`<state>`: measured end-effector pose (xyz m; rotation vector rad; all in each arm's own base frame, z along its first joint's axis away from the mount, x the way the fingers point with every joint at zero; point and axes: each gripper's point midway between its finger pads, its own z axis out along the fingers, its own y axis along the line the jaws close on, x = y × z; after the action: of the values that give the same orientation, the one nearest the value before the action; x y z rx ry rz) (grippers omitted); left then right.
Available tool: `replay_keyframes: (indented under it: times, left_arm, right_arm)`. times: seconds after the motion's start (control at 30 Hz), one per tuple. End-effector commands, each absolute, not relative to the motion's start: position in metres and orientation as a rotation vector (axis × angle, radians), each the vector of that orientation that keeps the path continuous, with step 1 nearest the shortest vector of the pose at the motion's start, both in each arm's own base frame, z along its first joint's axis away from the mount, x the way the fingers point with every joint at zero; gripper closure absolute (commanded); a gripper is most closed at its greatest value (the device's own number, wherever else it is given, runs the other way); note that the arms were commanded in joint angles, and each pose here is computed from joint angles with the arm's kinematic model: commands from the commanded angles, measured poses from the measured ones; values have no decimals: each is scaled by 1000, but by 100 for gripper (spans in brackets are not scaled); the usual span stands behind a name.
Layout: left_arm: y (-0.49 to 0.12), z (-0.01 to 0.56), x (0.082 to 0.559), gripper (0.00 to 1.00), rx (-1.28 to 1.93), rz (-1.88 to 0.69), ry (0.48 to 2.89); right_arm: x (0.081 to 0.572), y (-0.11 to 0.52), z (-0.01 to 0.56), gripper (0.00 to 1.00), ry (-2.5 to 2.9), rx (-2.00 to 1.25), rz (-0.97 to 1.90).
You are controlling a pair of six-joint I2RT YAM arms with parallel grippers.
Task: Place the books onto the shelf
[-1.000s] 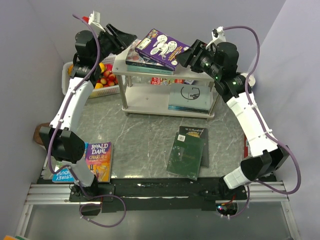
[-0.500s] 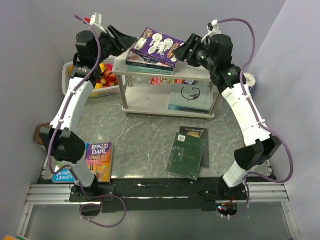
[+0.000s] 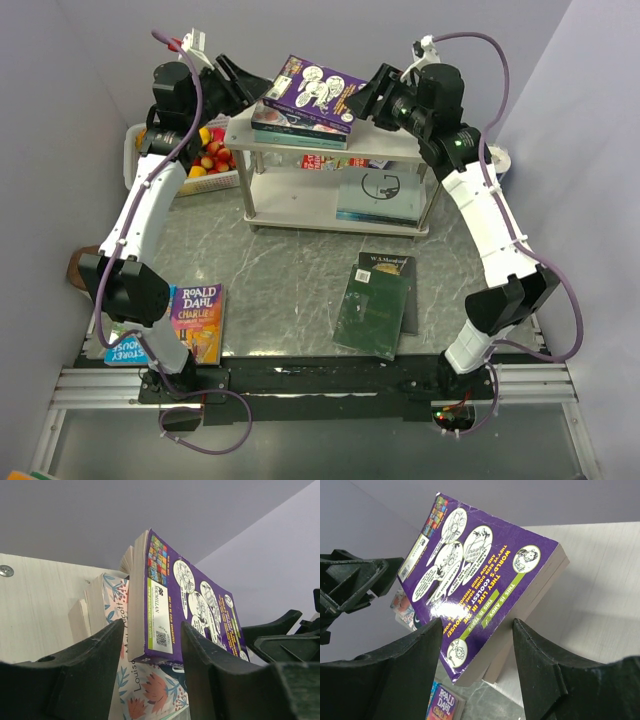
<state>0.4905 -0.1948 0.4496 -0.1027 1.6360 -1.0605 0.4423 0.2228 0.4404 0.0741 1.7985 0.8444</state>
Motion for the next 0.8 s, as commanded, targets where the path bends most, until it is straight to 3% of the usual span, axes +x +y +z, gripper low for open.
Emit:
replay_keyframes:
  times: [0.0, 0.77]
  left_arm:
    - [-200, 471, 479, 46, -28, -1086, 1589]
    - [-194, 496, 420, 50, 25, -1126, 1490]
  right_arm:
    - [441, 229, 465, 35, 1738, 36, 871]
    - [436, 243, 470, 37, 1731, 4, 905]
